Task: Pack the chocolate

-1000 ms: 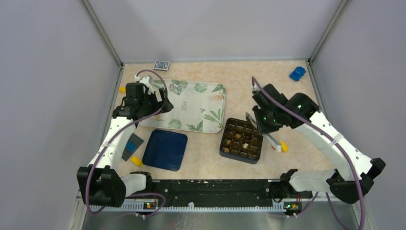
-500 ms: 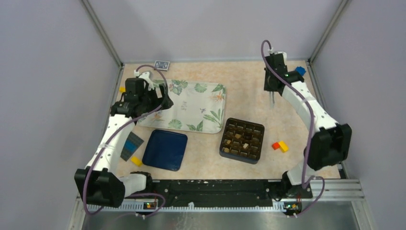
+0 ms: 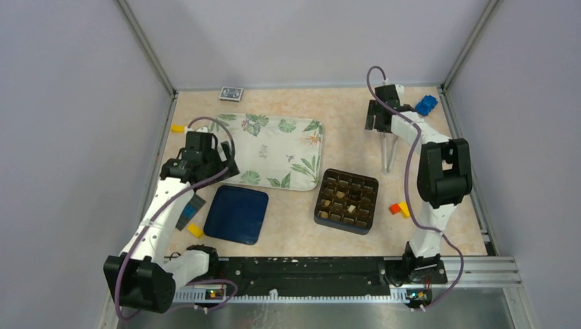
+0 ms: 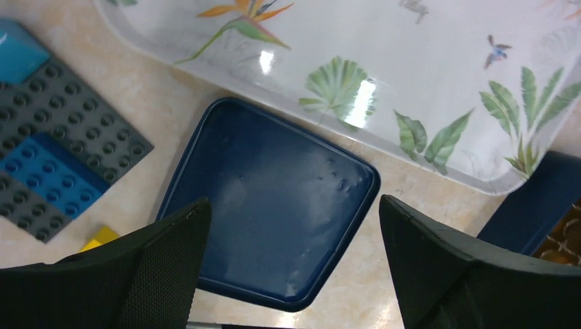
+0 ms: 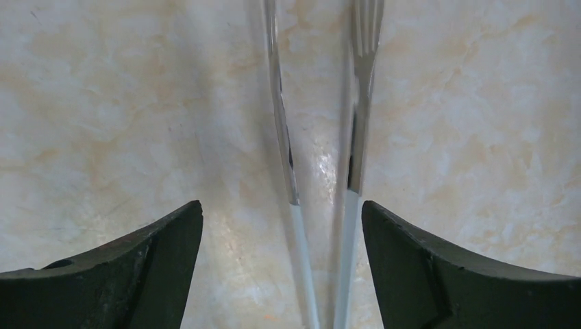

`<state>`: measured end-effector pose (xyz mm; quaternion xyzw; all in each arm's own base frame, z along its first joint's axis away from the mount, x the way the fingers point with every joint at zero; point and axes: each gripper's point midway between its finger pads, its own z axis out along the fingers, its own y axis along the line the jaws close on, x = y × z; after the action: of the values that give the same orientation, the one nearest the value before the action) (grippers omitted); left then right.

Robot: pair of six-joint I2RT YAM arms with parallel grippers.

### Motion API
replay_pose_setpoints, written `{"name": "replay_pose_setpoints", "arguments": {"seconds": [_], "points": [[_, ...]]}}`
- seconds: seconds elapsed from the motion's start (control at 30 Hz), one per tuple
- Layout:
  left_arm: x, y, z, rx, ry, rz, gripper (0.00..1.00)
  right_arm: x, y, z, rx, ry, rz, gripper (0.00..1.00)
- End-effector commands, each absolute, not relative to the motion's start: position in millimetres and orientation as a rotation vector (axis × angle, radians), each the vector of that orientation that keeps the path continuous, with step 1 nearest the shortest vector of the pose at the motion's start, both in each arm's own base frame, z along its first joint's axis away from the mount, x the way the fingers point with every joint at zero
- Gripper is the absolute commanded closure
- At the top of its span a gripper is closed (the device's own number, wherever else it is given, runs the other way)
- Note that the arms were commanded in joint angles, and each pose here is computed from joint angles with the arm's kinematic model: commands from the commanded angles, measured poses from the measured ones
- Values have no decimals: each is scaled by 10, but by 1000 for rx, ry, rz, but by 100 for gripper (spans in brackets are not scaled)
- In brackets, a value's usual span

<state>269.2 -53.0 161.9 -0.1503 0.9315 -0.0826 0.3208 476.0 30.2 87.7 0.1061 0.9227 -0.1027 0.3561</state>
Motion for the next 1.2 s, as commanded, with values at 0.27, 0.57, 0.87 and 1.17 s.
{"name": "replay_pose_setpoints", "arguments": {"seconds": [0.27, 0.57, 0.87, 1.17], "points": [[2342, -10, 954, -770, 2506, 182, 23, 4806, 814, 2277, 253, 2063, 63, 14], [2726, 46, 628, -689, 2551, 217, 24, 4361, 1146, 2350, 170, 2087, 233, 15], [2863, -246, 219, -598, 2737, -142, 25, 4267, 1202, 2001, 126, 2168, 252, 18], [2584, -792, 165, -563, 2785, -402, 47, 4243, 1198, 2042, 128, 2155, 259, 19]]}}
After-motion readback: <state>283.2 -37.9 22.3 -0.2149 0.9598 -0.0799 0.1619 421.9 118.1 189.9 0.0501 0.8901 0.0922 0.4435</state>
